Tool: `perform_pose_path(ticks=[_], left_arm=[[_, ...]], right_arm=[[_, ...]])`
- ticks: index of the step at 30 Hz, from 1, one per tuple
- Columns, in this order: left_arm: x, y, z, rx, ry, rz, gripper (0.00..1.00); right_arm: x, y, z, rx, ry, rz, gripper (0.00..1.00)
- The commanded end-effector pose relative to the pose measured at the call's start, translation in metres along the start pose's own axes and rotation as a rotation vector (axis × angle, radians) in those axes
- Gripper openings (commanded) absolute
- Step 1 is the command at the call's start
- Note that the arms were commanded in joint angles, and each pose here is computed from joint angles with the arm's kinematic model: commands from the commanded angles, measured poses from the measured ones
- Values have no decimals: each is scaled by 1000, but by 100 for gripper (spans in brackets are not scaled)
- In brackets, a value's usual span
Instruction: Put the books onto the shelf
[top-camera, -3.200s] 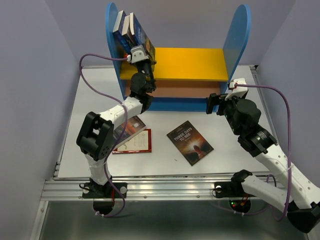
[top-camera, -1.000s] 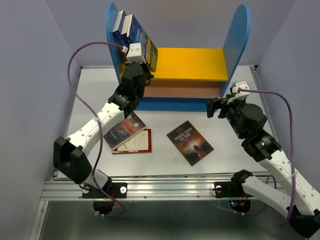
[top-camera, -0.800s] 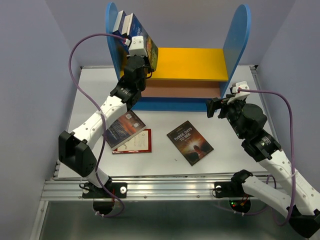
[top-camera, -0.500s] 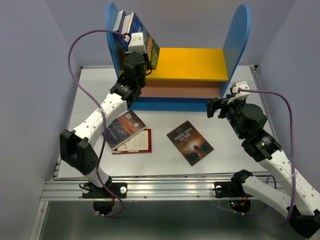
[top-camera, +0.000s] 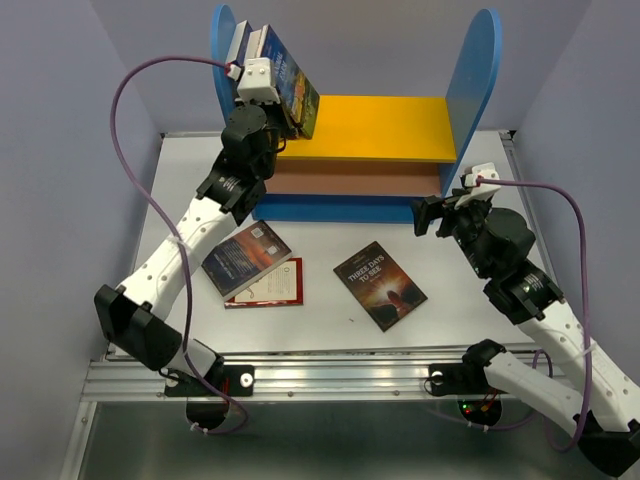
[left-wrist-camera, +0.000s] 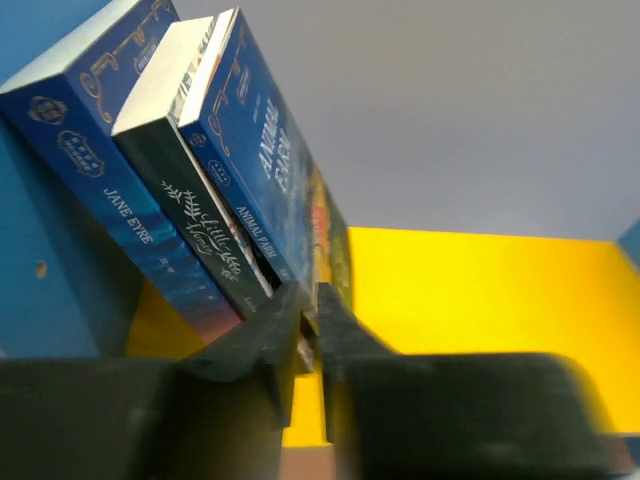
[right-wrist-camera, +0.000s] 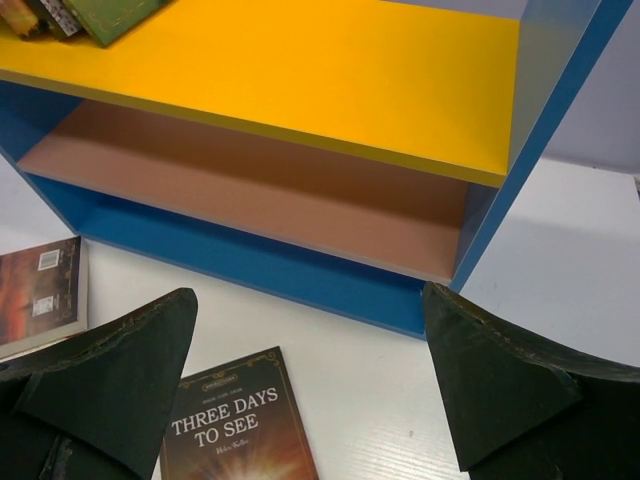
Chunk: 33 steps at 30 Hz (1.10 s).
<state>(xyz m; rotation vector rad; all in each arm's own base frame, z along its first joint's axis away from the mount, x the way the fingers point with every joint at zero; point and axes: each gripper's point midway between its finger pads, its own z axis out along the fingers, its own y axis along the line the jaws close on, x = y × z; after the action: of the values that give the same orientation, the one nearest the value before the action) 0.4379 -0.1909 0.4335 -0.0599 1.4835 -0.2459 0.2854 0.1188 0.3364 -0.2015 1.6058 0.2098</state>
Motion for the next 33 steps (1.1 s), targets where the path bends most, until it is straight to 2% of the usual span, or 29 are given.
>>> perform_pose_path(ticks=[1, 2, 4, 5, 9, 10, 12, 17, 22, 23, 25, 28, 33], left_arm=[[-49, -4, -36, 45, -75, -40, 48], [-50, -2, -48, 33, -56, -52, 75], [-38, 3, -59, 15, -10, -61, 97], [-35, 9, -72, -4, 21, -89, 99], [-9, 27, -106, -40, 106, -160, 99], [11, 32, -112, -48, 148, -156, 99], [25, 42, -130, -71, 194, -198, 99], [112, 57, -168, -94, 415, -226, 99], [182, 58, -198, -88, 598, -294, 99], [206, 62, -208, -110, 661, -293, 99], [229, 72, -219, -157, 711, -297, 99], [248, 64, -226, -105, 746, -327, 99], [263, 10, -227, 160, 797, -478, 99]], right_arm=[[-18, 4, -5, -16, -62, 54, 100], [-16, 4, -5, -13, -52, 74, 100], [-12, 4, -7, -10, -34, 101, 100], [-6, 5, -9, -8, -10, 126, 100], [9, 15, -16, -55, 52, 179, 100], [16, 17, -17, -68, 74, 183, 100], [32, 21, -17, -74, 129, 202, 100], [88, 40, -14, -131, 301, 238, 100], [120, 43, -7, -111, 387, 258, 100], [128, 46, -5, -117, 413, 261, 100], [145, 51, -7, -130, 463, 268, 100], [170, 49, -8, -87, 516, 303, 100], [203, 36, -5, 34, 572, 335, 100]])
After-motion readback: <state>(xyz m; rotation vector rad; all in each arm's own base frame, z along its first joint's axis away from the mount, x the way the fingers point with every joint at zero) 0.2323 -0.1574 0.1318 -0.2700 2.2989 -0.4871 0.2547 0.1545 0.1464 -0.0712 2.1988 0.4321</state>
